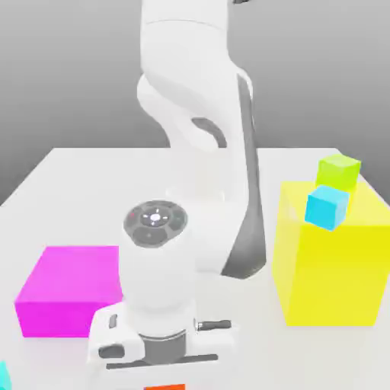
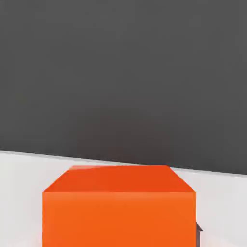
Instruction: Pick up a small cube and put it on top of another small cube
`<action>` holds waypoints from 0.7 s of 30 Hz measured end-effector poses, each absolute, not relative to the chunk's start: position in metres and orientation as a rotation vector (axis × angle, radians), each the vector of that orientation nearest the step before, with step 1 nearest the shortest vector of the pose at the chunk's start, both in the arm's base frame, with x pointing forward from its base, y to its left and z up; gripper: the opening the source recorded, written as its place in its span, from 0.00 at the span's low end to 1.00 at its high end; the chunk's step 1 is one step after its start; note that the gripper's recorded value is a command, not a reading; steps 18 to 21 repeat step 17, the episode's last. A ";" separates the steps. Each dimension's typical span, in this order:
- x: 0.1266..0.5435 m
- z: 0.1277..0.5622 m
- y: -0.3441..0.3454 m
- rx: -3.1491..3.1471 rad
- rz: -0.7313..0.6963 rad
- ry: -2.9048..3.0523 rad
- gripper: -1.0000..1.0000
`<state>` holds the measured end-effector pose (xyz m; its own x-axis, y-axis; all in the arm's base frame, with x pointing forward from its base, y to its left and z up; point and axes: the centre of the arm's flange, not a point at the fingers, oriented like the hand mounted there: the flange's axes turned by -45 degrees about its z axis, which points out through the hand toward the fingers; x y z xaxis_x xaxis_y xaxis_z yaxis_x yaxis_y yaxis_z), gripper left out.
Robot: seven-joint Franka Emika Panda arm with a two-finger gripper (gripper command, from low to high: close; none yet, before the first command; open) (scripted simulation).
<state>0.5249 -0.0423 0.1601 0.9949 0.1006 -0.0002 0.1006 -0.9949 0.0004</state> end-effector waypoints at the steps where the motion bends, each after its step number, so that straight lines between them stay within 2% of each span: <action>1: 0.525 0.173 -0.042 3.137 0.000 0.158 0.00; 3: 0.526 0.196 -0.058 3.140 -0.003 0.085 0.00; 10: 0.520 0.230 -0.232 3.068 -0.004 -0.687 0.00; 13: 0.510 0.202 -0.289 3.005 0.000 -0.925 0.00; 14: 0.509 0.190 -0.294 2.998 0.000 -0.947 1.00; 21: 0.509 0.190 -0.294 2.998 0.001 -0.947 1.00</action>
